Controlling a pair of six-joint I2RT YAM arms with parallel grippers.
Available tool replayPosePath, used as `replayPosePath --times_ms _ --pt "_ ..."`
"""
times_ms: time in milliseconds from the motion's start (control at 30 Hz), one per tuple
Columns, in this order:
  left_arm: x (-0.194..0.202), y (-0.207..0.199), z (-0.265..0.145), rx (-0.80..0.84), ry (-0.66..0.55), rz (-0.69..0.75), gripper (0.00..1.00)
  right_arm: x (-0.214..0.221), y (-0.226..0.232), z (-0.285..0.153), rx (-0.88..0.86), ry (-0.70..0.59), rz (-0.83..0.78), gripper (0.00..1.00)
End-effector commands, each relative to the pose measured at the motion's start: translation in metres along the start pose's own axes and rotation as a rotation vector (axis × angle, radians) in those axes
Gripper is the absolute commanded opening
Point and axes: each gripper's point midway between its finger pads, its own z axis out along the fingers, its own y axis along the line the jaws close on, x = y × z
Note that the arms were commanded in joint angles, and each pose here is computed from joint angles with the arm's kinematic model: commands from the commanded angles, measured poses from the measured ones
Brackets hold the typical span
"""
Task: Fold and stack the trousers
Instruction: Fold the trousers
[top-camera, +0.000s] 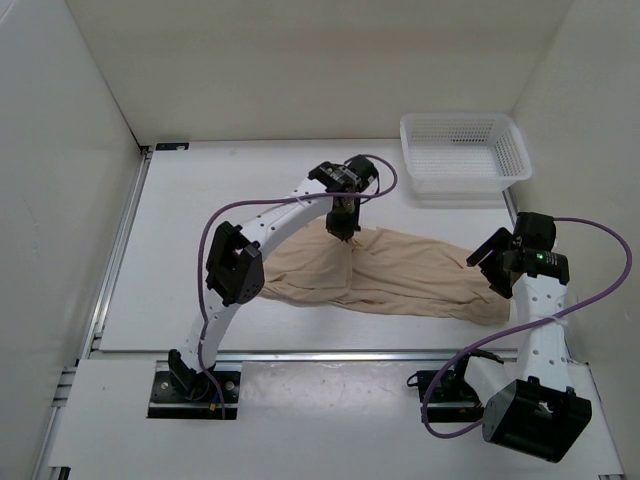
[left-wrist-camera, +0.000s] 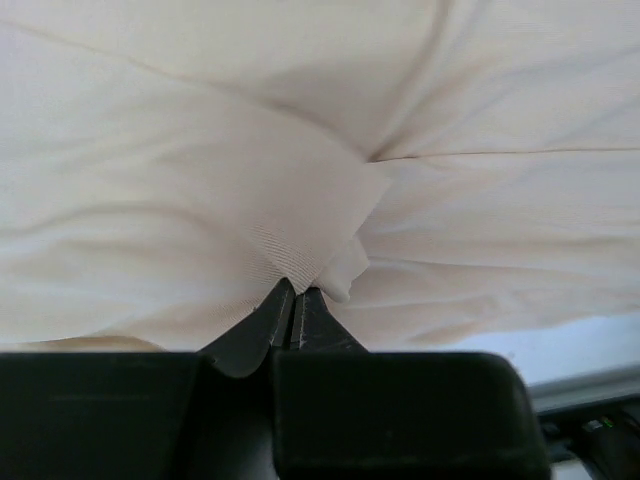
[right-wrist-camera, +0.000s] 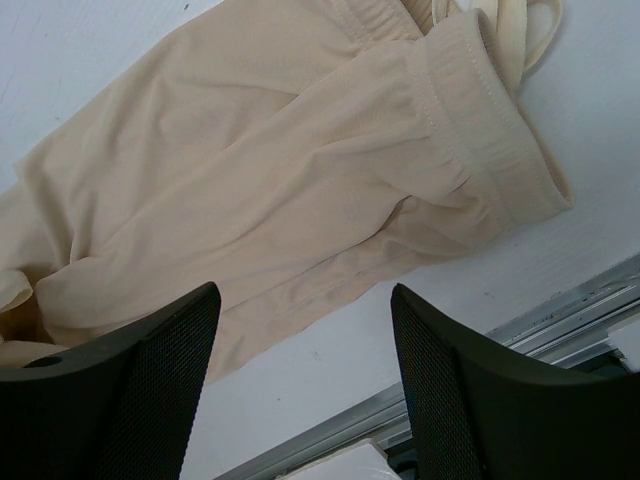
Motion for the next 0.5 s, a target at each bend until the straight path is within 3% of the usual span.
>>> replayPosePath --times_ms 0,233,267,300,367,400,467 --pt "-0.041 -0.031 -0.069 0.223 -0.147 0.004 0.1 -0.003 0.005 -0.007 -0.028 -0.016 -0.024 0.74" --pt "-0.034 -0.066 -0.045 0.318 -0.079 0.037 0.1 -0.004 0.004 -0.007 -0.02 -0.02 -0.024 0.74" --pt "-0.031 -0.069 -0.037 0.325 -0.065 0.038 0.15 -0.004 0.004 -0.009 -0.024 -0.028 -0.024 0.74" --pt "-0.029 -0.07 -0.032 0.328 -0.048 0.04 0.3 -0.004 0.004 -0.009 -0.024 -0.028 -0.024 0.74" --pt "-0.031 -0.068 -0.026 0.325 -0.026 0.03 0.7 -0.004 0.004 -0.009 -0.024 -0.028 -0.024 0.74" --pt "-0.027 -0.064 -0.014 0.296 -0.001 0.038 1.0 -0.004 0.004 -0.009 -0.024 -0.028 -0.024 0.74" --pt "-0.024 -0.049 -0.007 0.214 0.0 0.034 1.0 -0.004 0.004 -0.009 -0.024 -0.028 -0.024 0.74"
